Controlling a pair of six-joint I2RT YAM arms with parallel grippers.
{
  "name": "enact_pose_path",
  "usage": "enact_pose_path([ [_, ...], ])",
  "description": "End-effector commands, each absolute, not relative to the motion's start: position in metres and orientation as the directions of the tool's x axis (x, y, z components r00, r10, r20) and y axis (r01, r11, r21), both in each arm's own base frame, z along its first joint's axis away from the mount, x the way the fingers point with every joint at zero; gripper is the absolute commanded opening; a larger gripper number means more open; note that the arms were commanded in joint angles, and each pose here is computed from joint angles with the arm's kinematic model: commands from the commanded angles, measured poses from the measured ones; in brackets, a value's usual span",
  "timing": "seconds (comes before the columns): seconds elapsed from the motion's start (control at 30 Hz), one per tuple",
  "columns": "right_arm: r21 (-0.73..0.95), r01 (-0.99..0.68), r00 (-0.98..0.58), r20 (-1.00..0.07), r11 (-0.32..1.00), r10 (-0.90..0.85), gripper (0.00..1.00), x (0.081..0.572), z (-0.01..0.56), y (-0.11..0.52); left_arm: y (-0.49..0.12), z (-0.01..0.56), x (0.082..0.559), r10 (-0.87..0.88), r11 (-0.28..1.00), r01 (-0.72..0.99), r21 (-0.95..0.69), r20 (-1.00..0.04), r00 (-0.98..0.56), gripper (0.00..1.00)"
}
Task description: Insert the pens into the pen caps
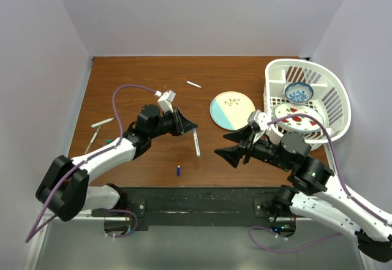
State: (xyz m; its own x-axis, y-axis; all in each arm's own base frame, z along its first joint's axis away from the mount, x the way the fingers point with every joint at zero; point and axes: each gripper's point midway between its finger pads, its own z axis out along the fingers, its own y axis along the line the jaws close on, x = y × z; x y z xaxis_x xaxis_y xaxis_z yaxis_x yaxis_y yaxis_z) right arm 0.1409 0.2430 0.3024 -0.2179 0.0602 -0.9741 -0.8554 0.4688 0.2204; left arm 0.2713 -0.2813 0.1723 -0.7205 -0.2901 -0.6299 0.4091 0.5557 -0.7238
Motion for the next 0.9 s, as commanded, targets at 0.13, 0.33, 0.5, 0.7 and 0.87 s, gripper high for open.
enact_pose_path([
  [0.13,0.324,-0.792,-0.338,-0.938,0.517,0.070,0.80,0.144,0.293,0.241,-0.288,0.116,0.313,-0.211,0.699,0.314,-0.643,-0.604,-0.768,0.00],
  [0.33,0.327,-0.766,-0.333,-0.938,0.554,0.093,0.86,0.151,0.298,0.237,-0.286,0.087,0.323,-0.166,0.762,0.271,-0.589,-0.582,-0.796,0.23],
  [0.5,0.339,-0.755,-0.347,-0.933,0.561,0.096,0.88,0.151,0.295,0.235,-0.271,0.100,0.339,-0.087,0.847,0.271,-0.458,-0.621,-0.779,0.52],
  [0.7,0.342,-0.757,-0.355,-0.931,0.557,0.088,0.88,0.148,0.284,0.233,-0.241,0.151,0.412,0.096,0.933,0.320,-0.165,-0.743,-0.663,0.59],
  [0.87,0.344,-0.758,-0.365,-0.928,0.554,0.076,0.88,0.150,0.279,0.239,-0.248,0.175,0.478,0.169,0.890,0.436,-0.135,-0.790,-0.589,0.60],
])
